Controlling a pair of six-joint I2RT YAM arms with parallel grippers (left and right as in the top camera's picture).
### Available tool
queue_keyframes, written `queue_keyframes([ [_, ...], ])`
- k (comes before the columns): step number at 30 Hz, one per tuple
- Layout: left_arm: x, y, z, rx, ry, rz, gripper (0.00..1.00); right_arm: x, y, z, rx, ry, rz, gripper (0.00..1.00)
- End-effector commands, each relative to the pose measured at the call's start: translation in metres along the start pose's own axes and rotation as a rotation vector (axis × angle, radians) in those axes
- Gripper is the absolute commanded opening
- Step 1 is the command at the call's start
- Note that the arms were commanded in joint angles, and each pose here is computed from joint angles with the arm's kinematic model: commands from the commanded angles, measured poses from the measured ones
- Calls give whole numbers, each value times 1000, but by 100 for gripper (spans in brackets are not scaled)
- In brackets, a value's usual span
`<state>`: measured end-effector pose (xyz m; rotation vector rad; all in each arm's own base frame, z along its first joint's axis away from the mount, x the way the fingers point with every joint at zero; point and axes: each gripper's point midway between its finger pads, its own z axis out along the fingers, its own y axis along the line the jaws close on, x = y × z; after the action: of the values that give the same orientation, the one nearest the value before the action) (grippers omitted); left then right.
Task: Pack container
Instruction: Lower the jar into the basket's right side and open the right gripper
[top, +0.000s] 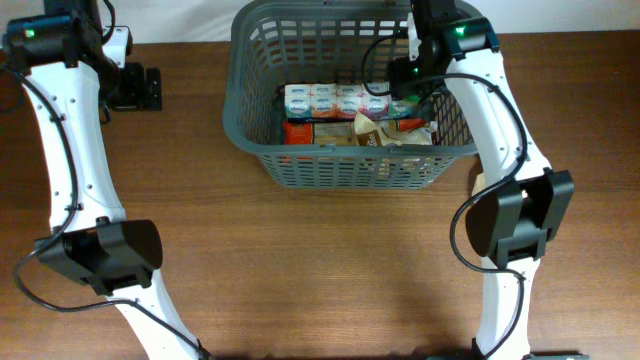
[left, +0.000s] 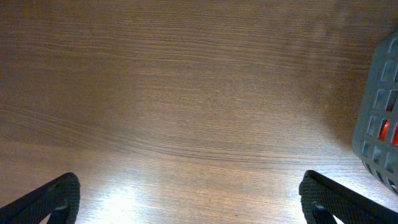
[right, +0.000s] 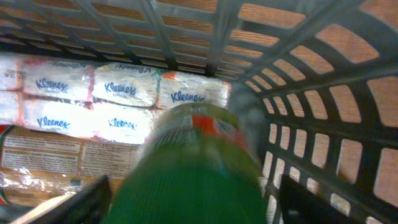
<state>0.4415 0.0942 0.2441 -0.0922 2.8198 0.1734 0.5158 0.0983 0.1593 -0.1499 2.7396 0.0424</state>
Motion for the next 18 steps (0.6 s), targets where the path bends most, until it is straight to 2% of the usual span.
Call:
queue_keyframes([
  [1, 1, 3, 3, -5, 9, -17, 99, -28, -3, -65, 2, -153, 18, 95],
  [2, 1, 3, 3, -5, 9, -17, 99, -35, -3, -83, -2, -198, 20, 98],
  [5, 1, 3, 3, -5, 9, -17, 99, -49, -11, -157, 25, -350, 31, 98],
  [8, 1, 3, 3, -5, 9, -17, 99, -45, -48, -221, 201, -460, 84, 98],
  [10, 1, 3, 3, -5, 9, -17, 99, -41, -67, -251, 238, -515, 125, 99],
  [11, 1, 3, 3, -5, 9, -17, 99, -36, -86, -272, 242, -558, 208, 99],
  [15, 1, 3, 3, -5, 9, -17, 99, -13, -159, -311, 300, -624, 403, 99],
  [18, 1, 3, 3, -5, 9, -17, 99, 14, -231, -301, 313, -566, 546, 99],
])
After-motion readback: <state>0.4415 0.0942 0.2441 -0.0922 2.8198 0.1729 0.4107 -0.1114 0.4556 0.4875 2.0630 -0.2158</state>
